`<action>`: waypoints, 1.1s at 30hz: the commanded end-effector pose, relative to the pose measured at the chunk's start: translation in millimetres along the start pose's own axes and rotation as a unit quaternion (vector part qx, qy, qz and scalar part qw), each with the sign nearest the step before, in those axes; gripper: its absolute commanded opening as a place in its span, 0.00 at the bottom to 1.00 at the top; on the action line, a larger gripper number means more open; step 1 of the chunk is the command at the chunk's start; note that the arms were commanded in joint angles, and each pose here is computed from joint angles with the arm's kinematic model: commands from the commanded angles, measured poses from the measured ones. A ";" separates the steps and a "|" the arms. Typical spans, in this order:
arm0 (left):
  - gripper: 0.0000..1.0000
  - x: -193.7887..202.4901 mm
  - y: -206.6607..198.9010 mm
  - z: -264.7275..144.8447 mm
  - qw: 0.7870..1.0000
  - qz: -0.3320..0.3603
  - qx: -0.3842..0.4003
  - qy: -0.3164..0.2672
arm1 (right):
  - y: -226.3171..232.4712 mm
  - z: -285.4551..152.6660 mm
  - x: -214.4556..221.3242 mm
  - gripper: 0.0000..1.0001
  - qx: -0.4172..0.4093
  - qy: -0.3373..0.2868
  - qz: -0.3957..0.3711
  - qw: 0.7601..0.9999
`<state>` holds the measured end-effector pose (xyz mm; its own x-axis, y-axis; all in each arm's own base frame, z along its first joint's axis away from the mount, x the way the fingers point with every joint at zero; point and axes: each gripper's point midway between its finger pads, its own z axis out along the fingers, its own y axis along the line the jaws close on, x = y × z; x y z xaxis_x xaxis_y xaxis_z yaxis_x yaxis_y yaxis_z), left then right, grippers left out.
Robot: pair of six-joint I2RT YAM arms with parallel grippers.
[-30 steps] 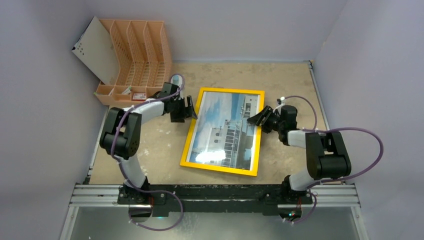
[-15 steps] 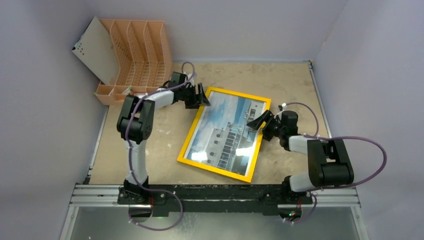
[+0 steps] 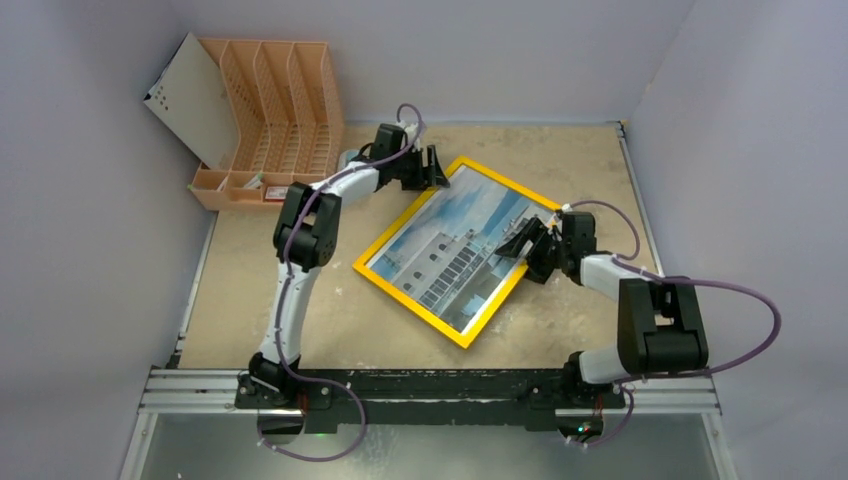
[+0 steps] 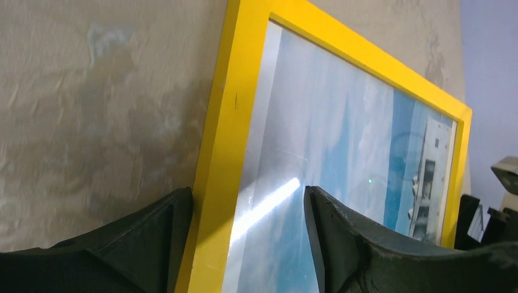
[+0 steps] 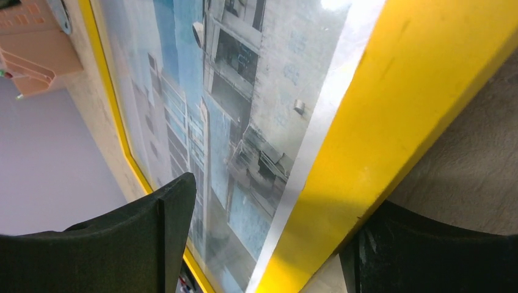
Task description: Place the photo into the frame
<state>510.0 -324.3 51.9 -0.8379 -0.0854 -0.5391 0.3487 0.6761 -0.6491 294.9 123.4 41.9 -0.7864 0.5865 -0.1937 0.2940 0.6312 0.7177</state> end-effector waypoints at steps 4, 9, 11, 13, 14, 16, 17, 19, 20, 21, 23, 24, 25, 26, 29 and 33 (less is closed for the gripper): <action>0.71 -20.6 17.3 11.4 0.993 0.020 -0.114 -0.010 | -8.2 -8.7 27.6 0.82 0.034 0.086 -0.010 0.996; 0.73 -54.5 47.8 -18.2 0.987 -0.007 -0.151 -0.050 | -22.8 -18.5 25.3 0.86 0.091 0.061 0.010 0.994; 0.74 -67.7 47.3 -26.8 0.988 0.002 -0.139 -0.061 | -28.0 -23.7 24.4 0.88 0.109 0.049 0.015 0.993; 0.74 -77.7 41.6 -33.0 0.989 0.023 -0.133 -0.066 | -32.8 -29.9 22.9 0.90 0.128 0.033 0.021 0.991; 0.75 -80.9 37.8 -35.4 0.989 0.034 -0.129 -0.065 | -34.4 -33.6 20.2 0.91 0.138 0.020 0.025 0.990; 0.75 -86.7 28.9 -42.0 0.989 0.046 -0.124 -0.064 | -36.7 -42.7 12.9 0.91 0.158 -0.008 0.026 0.987; 0.75 -88.8 23.0 -46.3 0.990 0.050 -0.119 -0.063 | -34.7 -47.8 6.2 0.91 0.164 -0.027 0.024 0.986; 0.75 -90.9 11.3 -59.1 0.990 0.054 -0.116 -0.061 | -24.5 -57.1 -14.0 0.91 0.165 -0.073 0.012 0.984; 0.75 -89.7 7.1 -66.6 0.990 0.054 -0.118 -0.060 | -16.4 -61.4 -26.6 0.91 0.161 -0.098 0.003 0.982; 0.75 -88.2 2.5 -77.4 0.989 0.052 -0.125 -0.060 | -4.8 -66.2 -43.0 0.91 0.153 -0.126 -0.009 0.980; 0.75 -78.4 0.6 -100.3 0.985 0.040 -0.155 -0.057 | 25.9 -74.7 -76.2 0.90 0.124 -0.177 -0.040 0.975; 0.75 -71.9 1.8 -113.7 0.982 0.028 -0.176 -0.056 | 37.1 -78.3 -91.6 0.90 0.120 -0.199 -0.050 0.971; 0.75 -66.2 -1.0 -130.7 0.979 0.017 -0.193 -0.056 | 47.4 -79.8 -105.0 0.89 0.115 -0.214 -0.060 0.968; 0.76 -57.9 -2.3 -143.2 0.977 0.010 -0.205 -0.052 | 55.7 -80.6 -120.4 0.89 0.114 -0.233 -0.072 0.963; 0.76 -19.7 -2.0 -171.3 0.974 -0.011 -0.226 -0.025 | 75.9 -71.8 -158.7 0.89 0.118 -0.255 -0.110 0.954; 0.76 44.6 4.1 -199.8 0.969 -0.047 -0.242 0.012 | 84.7 -38.0 -198.4 0.89 0.136 -0.241 -0.153 0.949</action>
<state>445.1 -203.4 154.5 -0.8141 -0.1191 -0.5683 0.1377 0.9112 -0.3882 411.6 52.0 171.9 -0.5318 0.5764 -0.6205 0.3057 0.8139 0.4941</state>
